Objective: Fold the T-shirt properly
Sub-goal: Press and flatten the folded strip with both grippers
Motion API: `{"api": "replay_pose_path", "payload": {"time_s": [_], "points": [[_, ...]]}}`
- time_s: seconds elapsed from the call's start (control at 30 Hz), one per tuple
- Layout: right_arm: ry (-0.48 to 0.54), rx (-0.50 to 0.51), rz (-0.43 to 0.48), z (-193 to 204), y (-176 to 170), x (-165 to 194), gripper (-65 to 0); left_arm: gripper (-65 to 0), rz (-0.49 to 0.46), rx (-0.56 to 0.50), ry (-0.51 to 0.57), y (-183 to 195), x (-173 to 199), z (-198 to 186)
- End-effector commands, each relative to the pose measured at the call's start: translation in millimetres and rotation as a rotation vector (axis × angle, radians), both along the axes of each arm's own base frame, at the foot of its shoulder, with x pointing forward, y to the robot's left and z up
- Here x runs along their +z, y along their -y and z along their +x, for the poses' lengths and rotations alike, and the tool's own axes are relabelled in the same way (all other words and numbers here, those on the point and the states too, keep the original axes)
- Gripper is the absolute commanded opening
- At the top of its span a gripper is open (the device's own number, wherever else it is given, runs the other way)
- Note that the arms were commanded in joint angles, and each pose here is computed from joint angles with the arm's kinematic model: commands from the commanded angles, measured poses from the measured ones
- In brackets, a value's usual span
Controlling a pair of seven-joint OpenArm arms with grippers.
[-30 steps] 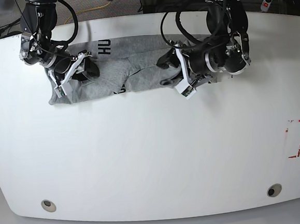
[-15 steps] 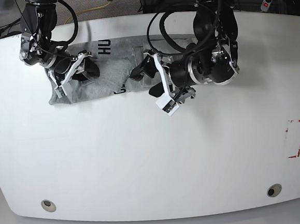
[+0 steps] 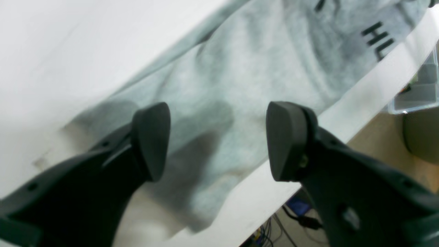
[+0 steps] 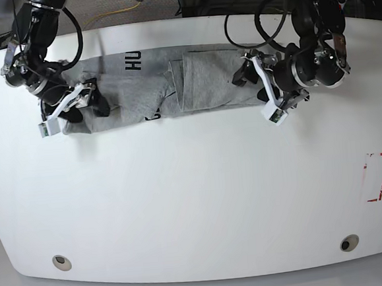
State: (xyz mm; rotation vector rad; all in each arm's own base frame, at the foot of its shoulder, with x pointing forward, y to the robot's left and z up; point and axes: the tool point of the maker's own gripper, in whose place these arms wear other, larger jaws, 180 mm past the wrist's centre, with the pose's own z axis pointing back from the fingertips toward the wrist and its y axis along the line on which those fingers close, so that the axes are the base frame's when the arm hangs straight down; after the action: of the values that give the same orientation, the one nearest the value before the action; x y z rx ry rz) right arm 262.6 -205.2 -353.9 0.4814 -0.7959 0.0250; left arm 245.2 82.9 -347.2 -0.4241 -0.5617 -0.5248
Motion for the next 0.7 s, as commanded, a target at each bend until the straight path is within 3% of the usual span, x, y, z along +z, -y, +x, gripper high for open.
{"api": "replay_pose_path", "payload": {"time_s": [0.0, 0.2, 0.4, 0.67], "points": [[0.064, -0.042, -0.010, 9, 27, 22, -8.6, -32.9, 0.006, 0.052, 0.045, -19, 8, 7], [-0.006, -0.193, -0.009, 5, 92, 12, -8.9, -53.2, 0.076, 0.118, 0.052, -48, -1, 3], [-0.101, -0.245, 0.035, -5, 115, -13, -8.7, -55.8, 0.124, 0.021, 0.063, -48, -9, -7], [-0.157, -0.245, 0.096, -20, 95, -37, -8.7, -56.1, 0.181, 0.042, 0.000, -61, -31, -11]]}}
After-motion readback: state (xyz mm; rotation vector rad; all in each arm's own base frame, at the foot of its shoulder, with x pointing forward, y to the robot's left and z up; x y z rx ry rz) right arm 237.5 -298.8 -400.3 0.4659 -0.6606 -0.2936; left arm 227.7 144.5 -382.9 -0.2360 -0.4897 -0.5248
